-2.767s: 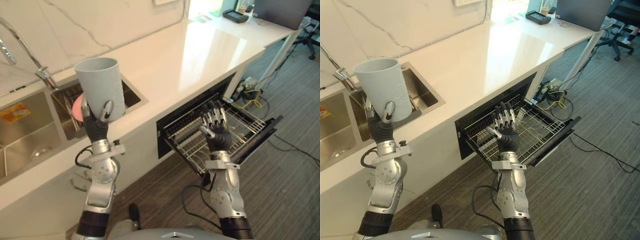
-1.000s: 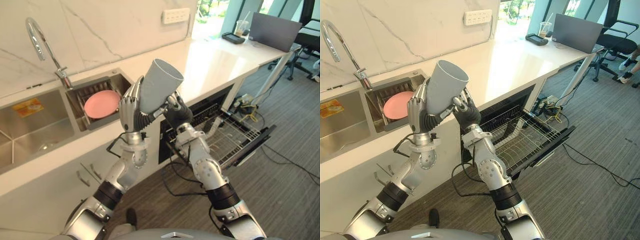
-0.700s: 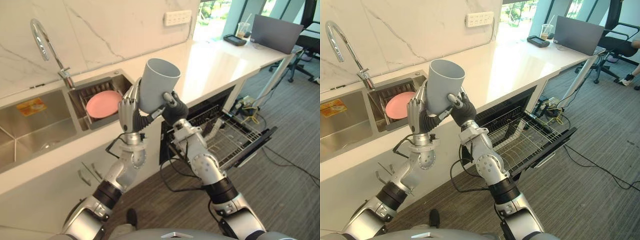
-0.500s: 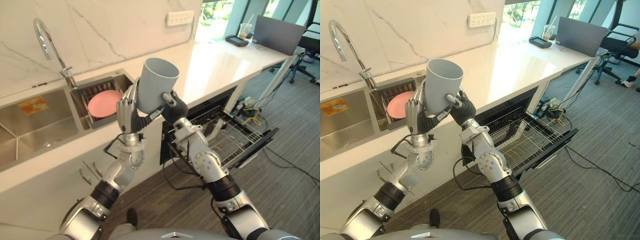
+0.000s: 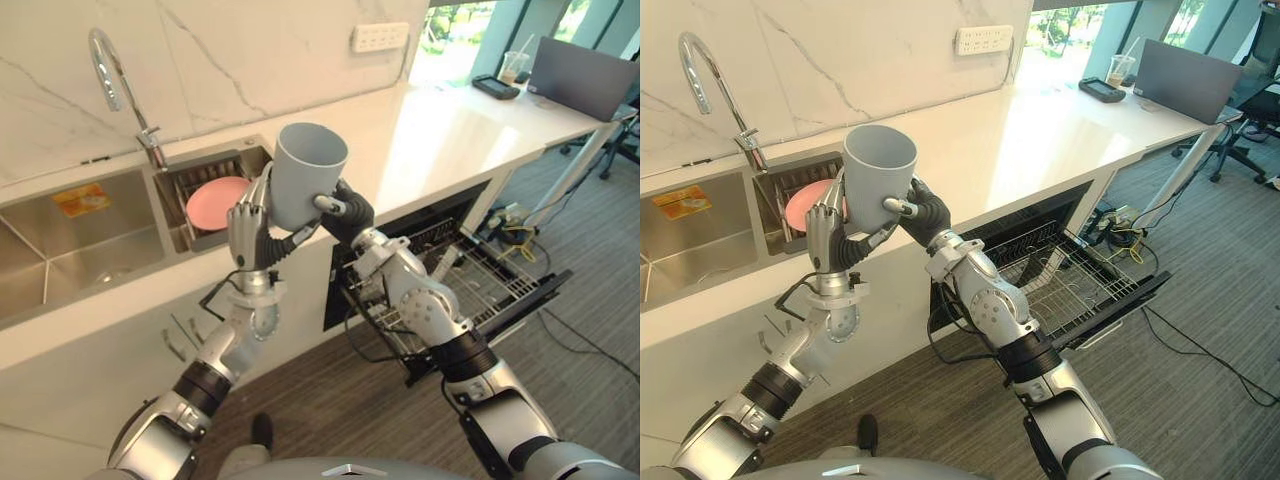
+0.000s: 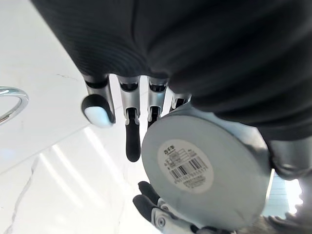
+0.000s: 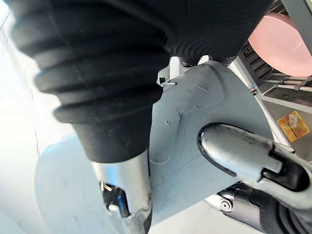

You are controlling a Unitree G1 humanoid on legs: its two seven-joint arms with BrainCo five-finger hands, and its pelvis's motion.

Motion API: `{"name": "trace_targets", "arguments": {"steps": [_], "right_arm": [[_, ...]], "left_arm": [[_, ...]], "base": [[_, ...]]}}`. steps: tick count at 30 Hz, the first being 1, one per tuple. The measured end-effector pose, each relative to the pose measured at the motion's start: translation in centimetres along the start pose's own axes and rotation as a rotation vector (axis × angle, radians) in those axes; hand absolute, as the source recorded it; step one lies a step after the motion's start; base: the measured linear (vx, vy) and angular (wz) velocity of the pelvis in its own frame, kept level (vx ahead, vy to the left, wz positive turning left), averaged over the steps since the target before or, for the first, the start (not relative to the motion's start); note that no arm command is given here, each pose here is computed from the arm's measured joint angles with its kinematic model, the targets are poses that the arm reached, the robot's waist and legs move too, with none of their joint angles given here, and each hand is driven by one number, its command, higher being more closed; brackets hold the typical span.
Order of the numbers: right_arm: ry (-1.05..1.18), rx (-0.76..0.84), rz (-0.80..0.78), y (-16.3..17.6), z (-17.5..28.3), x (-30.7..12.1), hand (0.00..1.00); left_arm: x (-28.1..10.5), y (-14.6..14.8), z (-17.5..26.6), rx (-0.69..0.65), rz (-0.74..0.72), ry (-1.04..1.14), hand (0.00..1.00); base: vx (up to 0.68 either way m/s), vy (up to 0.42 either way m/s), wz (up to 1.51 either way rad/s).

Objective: Walk over to the sink, pick up the cup, carry it to the dishwasher, place the cup inside the dishwasher, then close the dishwasher door

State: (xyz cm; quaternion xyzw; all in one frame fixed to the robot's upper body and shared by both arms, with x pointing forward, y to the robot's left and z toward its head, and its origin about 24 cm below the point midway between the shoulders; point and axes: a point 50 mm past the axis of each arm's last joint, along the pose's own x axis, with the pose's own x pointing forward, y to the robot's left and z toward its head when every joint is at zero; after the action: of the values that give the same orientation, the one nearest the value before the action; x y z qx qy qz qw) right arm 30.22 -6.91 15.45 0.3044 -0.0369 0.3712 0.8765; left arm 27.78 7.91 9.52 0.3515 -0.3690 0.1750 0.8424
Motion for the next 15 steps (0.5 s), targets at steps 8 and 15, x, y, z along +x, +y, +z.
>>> {"name": "trace_targets", "arguments": {"steps": [8, 15], "right_arm": [[0.031, -0.129, 0.017, 0.1, 0.6, 0.3, 0.0], [0.043, -0.227, 0.045, 0.3, 1.4, 0.8, 1.0]], "left_arm": [[-0.3, 0.1, -0.5, 0.024, -0.02, -0.008, 1.0], [-0.2, 0.3, -0.6, 0.019, -0.019, 0.003, 1.0]], "base": [[0.01, -0.032, 0.02], [-0.02, -0.007, 0.01]]}}
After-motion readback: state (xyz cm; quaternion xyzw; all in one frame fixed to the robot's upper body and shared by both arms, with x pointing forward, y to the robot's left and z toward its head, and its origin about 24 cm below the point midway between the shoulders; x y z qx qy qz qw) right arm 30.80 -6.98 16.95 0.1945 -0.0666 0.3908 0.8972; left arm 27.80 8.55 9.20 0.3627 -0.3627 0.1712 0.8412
